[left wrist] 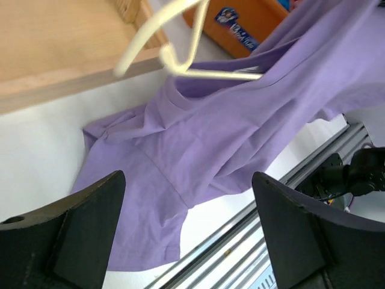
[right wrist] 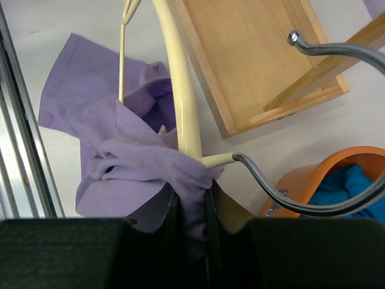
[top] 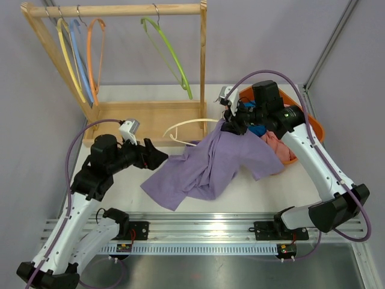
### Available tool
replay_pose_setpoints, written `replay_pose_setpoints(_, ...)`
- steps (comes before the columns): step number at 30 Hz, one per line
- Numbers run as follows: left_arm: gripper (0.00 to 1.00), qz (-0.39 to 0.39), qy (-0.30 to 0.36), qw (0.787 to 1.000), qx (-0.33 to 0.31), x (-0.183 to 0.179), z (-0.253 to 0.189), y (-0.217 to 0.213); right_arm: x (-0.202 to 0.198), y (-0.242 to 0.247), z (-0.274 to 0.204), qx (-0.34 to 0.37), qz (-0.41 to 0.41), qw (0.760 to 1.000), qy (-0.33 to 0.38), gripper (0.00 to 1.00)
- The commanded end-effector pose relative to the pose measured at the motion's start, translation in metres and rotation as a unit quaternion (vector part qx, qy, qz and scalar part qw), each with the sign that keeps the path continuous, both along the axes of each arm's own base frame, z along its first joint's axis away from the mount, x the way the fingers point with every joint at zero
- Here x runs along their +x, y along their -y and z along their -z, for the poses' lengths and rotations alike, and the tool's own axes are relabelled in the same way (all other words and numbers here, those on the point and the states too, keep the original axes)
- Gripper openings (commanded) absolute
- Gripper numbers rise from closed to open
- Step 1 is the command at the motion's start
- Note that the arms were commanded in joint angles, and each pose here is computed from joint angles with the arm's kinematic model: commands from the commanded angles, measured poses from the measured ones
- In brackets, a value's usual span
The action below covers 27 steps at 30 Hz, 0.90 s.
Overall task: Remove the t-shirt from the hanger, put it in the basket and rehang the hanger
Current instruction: Remove the tshirt from the hanger
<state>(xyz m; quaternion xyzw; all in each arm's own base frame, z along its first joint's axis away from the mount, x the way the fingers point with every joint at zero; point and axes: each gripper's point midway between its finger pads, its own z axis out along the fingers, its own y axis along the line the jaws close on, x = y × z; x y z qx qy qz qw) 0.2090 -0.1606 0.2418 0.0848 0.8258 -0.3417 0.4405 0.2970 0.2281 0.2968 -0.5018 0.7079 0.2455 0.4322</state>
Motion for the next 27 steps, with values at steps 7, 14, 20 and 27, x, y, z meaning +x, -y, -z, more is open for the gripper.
replay_pose_setpoints(7,0.94,0.171,0.2,0.963,0.05,-0.014,-0.071,0.02,-0.061,-0.029,0.018,-0.056,-0.228,0.968,0.091,0.0)
replay_pose_setpoints(14,0.89,0.28,0.204,0.938,0.023,-0.019,-0.08,0.051,-0.073,-0.051,0.012,-0.05,-0.306,0.942,0.132,0.0)
replay_pose_setpoints(20,0.84,0.364,0.169,0.916,0.021,-0.037,-0.065,0.09,-0.074,-0.06,0.008,-0.048,-0.328,0.933,0.137,0.0)
replay_pose_setpoints(27,0.61,0.319,0.148,0.93,0.11,-0.009,-0.039,0.094,-0.082,-0.065,0.004,-0.038,-0.343,0.93,0.123,0.0)
